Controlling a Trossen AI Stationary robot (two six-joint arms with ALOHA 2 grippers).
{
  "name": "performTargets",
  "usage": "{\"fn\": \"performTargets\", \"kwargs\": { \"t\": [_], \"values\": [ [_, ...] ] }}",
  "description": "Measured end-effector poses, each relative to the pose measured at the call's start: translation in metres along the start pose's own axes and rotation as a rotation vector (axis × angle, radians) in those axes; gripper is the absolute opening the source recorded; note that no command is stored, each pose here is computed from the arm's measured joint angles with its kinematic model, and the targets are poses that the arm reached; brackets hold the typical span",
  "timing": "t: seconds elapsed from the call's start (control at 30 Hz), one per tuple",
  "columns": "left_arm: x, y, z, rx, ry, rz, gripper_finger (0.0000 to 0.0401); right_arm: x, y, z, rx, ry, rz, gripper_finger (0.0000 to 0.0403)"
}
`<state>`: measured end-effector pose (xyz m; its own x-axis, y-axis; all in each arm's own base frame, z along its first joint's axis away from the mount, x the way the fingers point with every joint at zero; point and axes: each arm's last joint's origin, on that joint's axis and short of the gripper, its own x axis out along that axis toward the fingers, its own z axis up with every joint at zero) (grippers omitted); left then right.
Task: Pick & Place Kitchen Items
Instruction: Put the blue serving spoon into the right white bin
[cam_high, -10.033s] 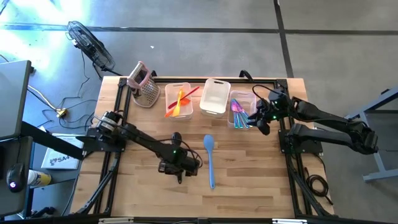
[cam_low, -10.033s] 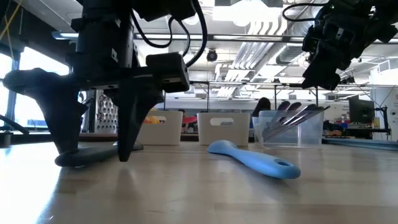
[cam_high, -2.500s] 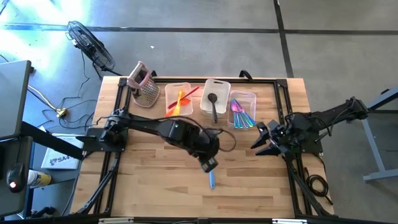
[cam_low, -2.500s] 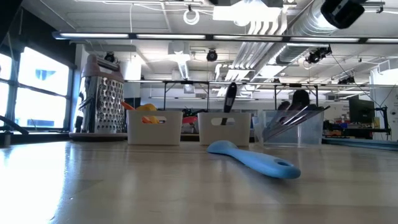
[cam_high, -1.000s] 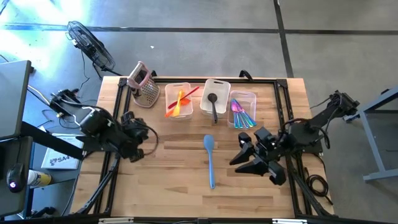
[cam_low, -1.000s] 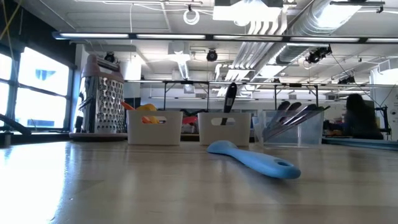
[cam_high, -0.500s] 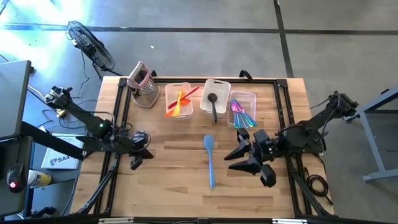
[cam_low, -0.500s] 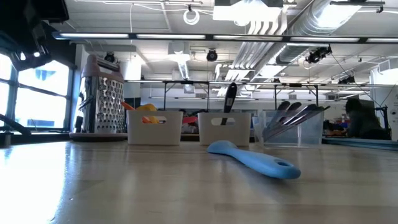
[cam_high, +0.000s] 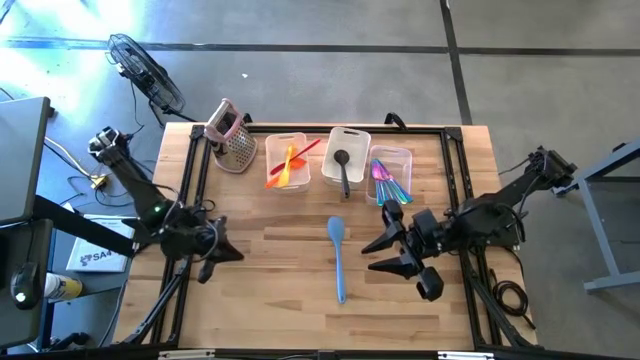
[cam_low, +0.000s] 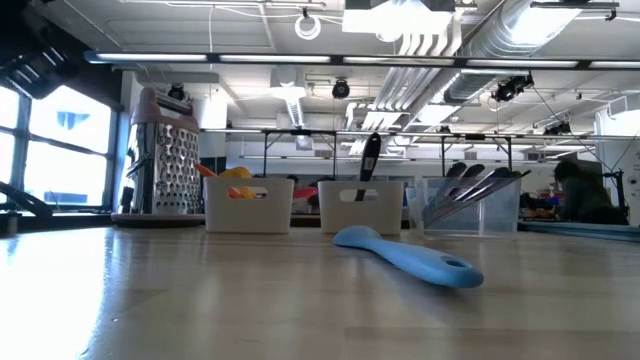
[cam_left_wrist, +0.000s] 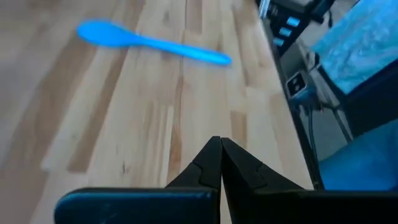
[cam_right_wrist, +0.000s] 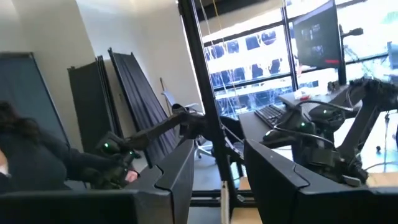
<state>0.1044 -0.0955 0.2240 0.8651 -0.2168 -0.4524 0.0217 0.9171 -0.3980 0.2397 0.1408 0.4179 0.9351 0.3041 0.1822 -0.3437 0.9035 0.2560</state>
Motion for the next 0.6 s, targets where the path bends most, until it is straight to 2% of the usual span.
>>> {"fn": "performTargets", "kwargs": {
  "t": [0.17,0.27,0.47,0.6],
  "values": [
    [-0.014,0.010,0.008,0.036,-0.073,0.011,0.0001,0.001,-0.003,0.002,-0.014,-0.011,-0.008,0.0133],
    [-0.018,0.020,0.011,0.033,-0.092,0.067,0.0001,0.002,-0.008,0.005,0.007,-0.036,-0.022,0.0133],
    [-0.020,0.037,0.019,0.027,-0.102,0.132,0.0001,0.005,-0.029,0.004,0.220,-0.002,-0.080,0.0138],
    [-0.017,0.043,0.022,0.020,-0.067,0.123,0.0001,0.006,-0.037,0.005,0.278,0.004,-0.081,0.0168]
  ]
}}
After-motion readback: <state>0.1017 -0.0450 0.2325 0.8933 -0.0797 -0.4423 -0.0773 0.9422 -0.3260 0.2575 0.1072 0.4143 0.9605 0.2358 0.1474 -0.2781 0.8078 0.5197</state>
